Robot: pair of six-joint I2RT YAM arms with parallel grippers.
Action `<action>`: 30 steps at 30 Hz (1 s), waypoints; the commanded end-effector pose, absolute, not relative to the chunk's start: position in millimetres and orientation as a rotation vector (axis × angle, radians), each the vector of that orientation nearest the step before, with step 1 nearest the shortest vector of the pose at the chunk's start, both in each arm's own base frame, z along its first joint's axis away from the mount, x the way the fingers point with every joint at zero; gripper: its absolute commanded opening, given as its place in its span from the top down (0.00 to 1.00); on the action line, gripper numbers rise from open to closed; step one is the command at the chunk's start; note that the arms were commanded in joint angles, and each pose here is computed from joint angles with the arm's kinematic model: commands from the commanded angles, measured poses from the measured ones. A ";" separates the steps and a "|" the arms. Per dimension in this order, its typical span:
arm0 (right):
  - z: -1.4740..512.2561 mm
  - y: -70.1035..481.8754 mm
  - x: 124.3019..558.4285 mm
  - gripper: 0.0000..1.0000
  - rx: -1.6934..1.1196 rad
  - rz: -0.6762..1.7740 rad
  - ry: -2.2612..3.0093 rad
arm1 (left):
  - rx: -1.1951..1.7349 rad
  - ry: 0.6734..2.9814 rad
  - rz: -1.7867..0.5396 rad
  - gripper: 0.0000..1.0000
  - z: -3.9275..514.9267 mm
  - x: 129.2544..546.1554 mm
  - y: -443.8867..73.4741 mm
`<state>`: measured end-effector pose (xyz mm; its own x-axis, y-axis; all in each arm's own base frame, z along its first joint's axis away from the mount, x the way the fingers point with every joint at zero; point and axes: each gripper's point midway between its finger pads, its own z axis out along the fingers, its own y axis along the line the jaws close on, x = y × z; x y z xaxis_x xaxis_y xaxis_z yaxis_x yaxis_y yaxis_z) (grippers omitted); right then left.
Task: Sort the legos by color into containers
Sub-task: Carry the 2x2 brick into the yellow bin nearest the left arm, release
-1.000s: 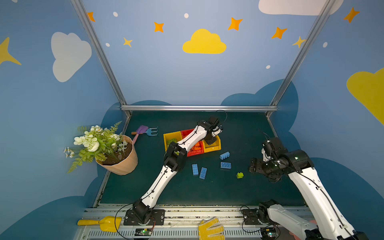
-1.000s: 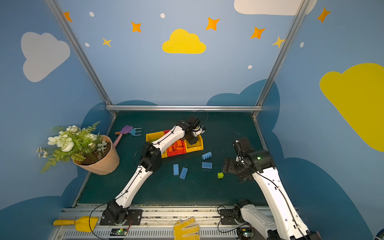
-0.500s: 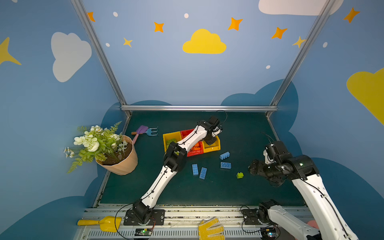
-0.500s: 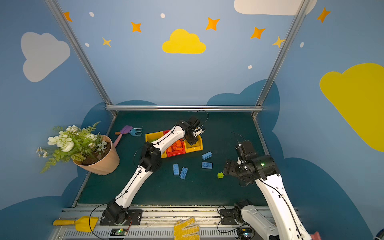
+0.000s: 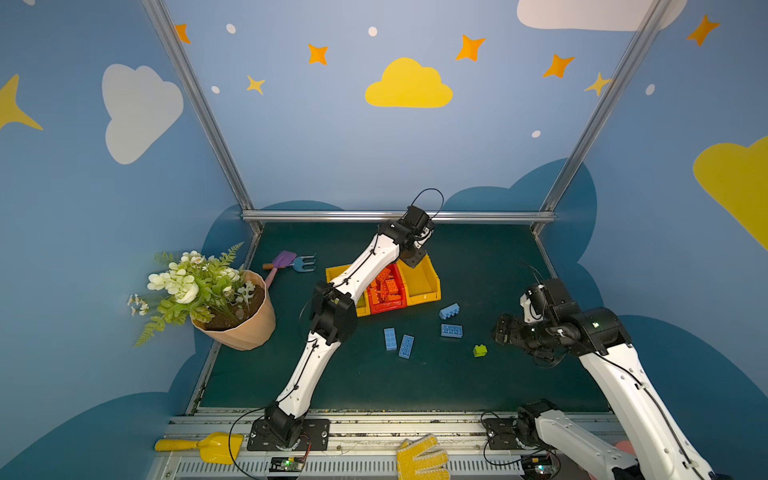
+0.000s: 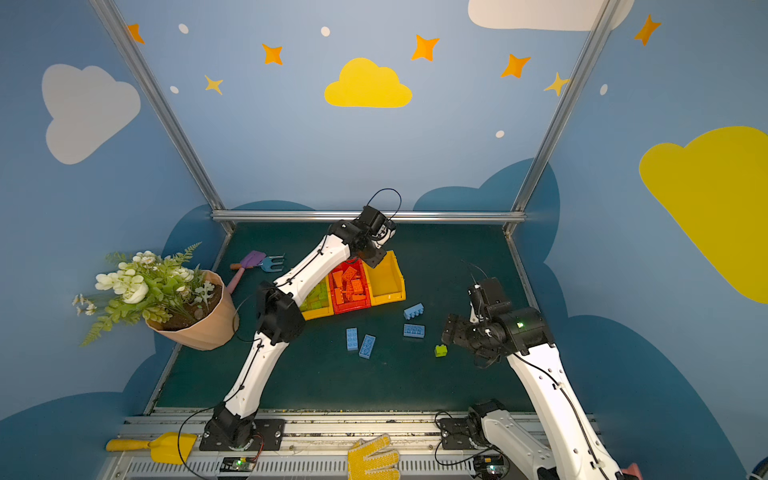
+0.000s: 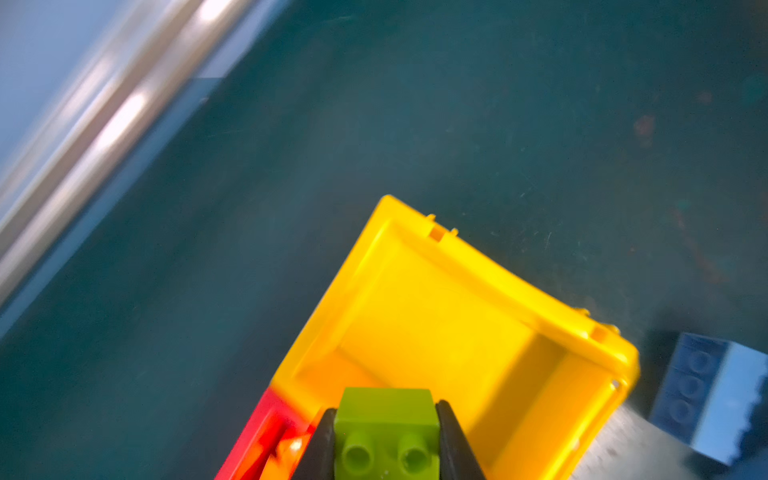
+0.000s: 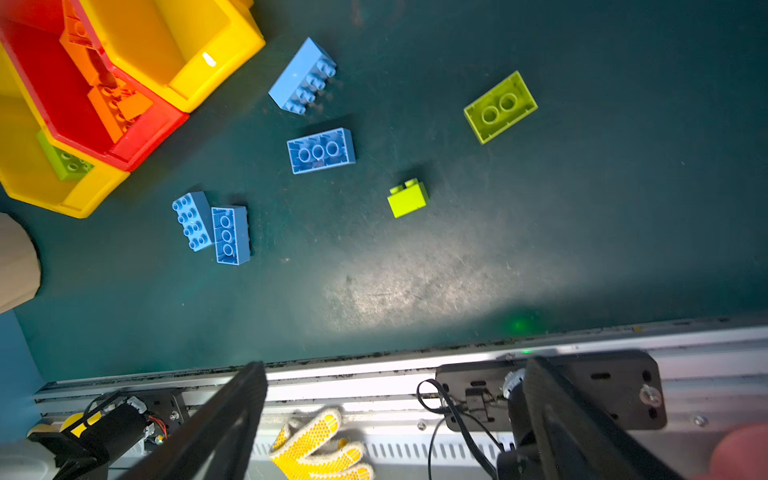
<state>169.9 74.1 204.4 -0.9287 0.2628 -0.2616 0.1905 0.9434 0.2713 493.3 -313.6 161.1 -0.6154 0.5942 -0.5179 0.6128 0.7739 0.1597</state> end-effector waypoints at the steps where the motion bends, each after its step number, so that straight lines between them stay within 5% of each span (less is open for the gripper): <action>1: 203.2 86.2 180.8 0.06 0.277 0.417 2.790 | 0.720 2.447 -0.059 0.95 192.4 475.2 -276.7; 12: 189.6 118.2 209.1 0.06 0.126 0.518 2.825 | 0.178 2.578 -0.027 0.92 167.3 395.5 -135.0; 23: 185.4 131.2 219.7 0.06 0.080 0.478 2.841 | 0.017 2.636 -0.052 0.89 126.1 413.3 -110.1; 24: 182.3 129.4 217.9 0.06 0.088 0.466 2.848 | 0.017 2.642 -0.050 0.87 123.2 414.8 -110.6; 30: 169.9 119.4 210.5 0.06 0.140 0.409 2.868 | 0.032 2.680 -0.013 0.33 108.4 419.5 -108.2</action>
